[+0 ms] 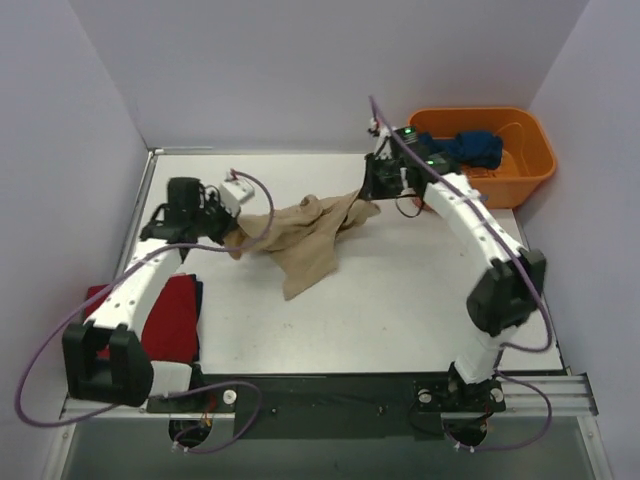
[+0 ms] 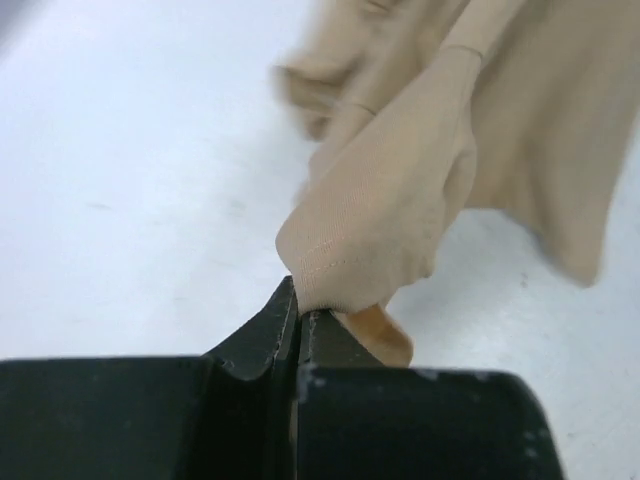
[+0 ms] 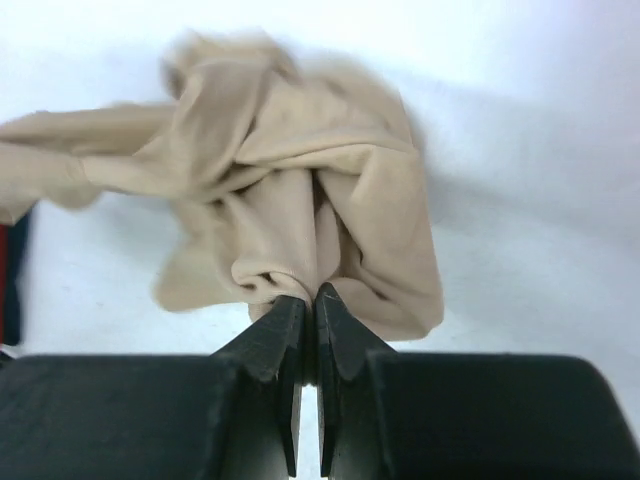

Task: Fold and stack the t-shirts
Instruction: Flatten out the tshirt

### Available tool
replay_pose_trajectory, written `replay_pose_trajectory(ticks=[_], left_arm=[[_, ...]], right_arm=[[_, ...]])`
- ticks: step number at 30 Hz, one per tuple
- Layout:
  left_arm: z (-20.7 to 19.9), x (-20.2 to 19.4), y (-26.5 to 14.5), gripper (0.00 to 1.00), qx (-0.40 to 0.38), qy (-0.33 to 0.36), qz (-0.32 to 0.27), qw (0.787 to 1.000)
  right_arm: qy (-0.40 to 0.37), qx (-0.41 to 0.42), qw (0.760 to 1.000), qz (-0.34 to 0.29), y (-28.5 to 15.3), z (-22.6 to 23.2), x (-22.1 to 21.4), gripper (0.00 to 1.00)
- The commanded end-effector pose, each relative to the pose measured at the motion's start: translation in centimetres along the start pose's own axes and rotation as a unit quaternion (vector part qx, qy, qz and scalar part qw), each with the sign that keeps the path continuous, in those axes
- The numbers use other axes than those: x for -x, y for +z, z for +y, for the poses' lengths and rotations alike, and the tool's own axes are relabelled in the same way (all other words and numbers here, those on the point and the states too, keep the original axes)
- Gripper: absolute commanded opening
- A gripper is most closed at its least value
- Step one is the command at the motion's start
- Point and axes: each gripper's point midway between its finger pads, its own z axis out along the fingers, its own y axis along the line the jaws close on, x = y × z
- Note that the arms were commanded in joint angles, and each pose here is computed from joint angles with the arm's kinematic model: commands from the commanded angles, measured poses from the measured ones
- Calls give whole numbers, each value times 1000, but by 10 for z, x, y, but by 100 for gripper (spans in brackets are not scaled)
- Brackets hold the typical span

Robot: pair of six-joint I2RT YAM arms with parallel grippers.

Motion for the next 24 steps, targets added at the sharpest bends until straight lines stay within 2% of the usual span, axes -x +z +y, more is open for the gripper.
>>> replay_pose_trajectory(ticks=[1, 6, 10, 13, 17, 19, 21, 24], left_arm=[[23, 82, -115, 0, 90, -23, -115, 989], [6, 140, -231, 0, 163, -2, -224, 961], [17, 169, -291, 0, 233, -16, -277, 932], [24, 180, -310, 0, 253, -36, -301, 919], [9, 208, -316, 0, 196, -55, -349, 915], [12, 219, -323, 0, 195, -74, -374, 904], [15, 235, -336, 0, 199, -81, -404, 889], [10, 249, -347, 0, 185, -70, -431, 881]], right_arm=[[-19, 16, 986, -168, -159, 11, 54, 0], [-59, 36, 957, -283, -264, 33, 61, 0], [-102, 92, 942, -307, -295, 60, 51, 0], [-110, 114, 944, -288, -286, 65, 41, 0], [-87, 107, 955, -263, -260, 58, 49, 0], [-77, 115, 967, -214, -218, 60, 53, 0], [-80, 142, 972, -172, -192, 73, 46, 0], [-71, 130, 980, -132, -160, 70, 32, 0]])
